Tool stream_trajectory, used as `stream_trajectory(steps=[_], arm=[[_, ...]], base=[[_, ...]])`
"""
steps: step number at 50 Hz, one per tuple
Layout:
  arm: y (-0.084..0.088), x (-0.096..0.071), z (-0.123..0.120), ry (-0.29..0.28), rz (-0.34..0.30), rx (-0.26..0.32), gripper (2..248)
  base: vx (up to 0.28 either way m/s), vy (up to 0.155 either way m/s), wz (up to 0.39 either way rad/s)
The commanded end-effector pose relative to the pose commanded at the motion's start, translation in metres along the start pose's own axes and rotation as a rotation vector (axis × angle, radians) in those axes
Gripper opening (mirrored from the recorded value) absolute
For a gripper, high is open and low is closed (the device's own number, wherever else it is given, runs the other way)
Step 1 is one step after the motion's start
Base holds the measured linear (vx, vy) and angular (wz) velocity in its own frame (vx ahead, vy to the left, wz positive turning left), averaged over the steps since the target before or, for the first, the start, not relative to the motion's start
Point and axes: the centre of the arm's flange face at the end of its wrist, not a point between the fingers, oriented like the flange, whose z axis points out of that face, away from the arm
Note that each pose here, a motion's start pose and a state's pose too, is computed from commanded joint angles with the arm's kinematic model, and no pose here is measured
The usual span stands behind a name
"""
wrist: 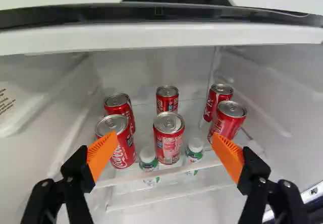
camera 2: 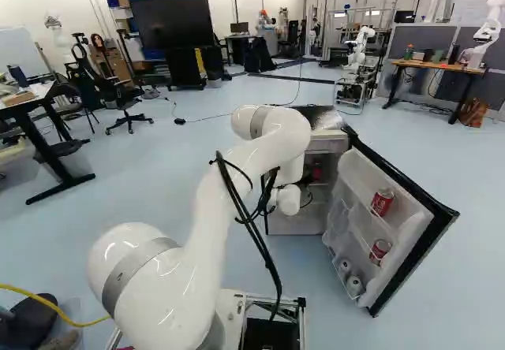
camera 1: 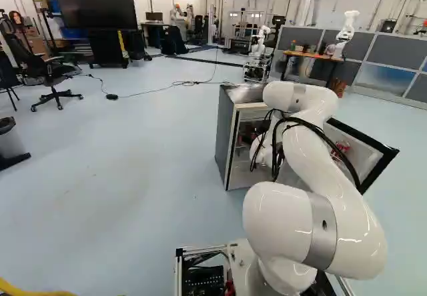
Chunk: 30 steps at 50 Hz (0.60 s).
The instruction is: Grab a drink from the fridge
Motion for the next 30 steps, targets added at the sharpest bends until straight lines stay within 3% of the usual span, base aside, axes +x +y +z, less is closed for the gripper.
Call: stream_trajectory(steps=[30], arm=[[-0.0003, -0.0045, 0.0099, -0.031, -0.007, 0.004, 247]], base=[[0.000, 0.000, 0.000]])
